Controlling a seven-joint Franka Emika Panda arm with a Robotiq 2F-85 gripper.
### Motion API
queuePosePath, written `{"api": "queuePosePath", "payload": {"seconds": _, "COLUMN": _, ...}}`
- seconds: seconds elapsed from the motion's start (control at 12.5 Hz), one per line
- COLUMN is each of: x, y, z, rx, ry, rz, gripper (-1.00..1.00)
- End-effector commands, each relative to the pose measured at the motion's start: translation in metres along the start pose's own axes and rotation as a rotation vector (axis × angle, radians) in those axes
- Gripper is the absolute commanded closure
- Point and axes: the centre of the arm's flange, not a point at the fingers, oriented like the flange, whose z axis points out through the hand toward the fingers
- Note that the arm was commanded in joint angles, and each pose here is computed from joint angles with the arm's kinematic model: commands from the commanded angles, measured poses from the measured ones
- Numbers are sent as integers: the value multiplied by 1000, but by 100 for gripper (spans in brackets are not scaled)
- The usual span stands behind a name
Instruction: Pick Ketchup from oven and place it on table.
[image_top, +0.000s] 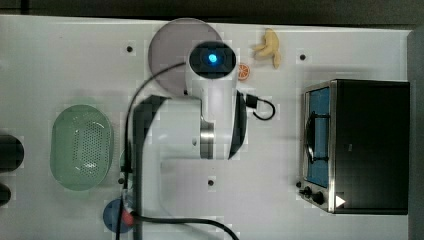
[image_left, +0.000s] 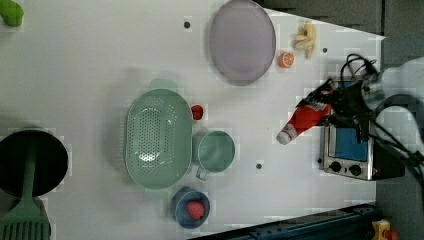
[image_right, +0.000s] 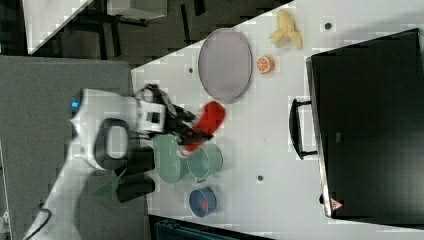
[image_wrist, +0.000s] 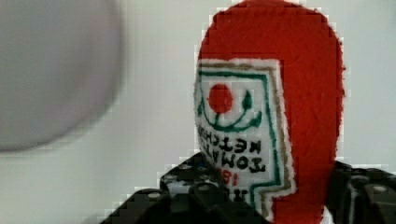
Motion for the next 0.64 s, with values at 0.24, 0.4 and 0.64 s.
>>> {"api": "queuePosePath", "payload": {"seconds": 0.24, "x": 24, "y": 20, "z": 77, "rx": 24, "ry": 28, "rz": 134, "gripper": -24}}
{"api": "queuePosePath", "payload": {"seconds": 0.4, "x": 24, "y": 17, "z": 112, "rx": 26, "ry": 54, "rz": 128, "gripper": -24}}
{"api": "queuePosePath", "payload": {"seconds": 0.64, "x": 24, "y": 11, "z": 141, "rx": 26, "ry": 75, "rz": 123, "gripper": -71}}
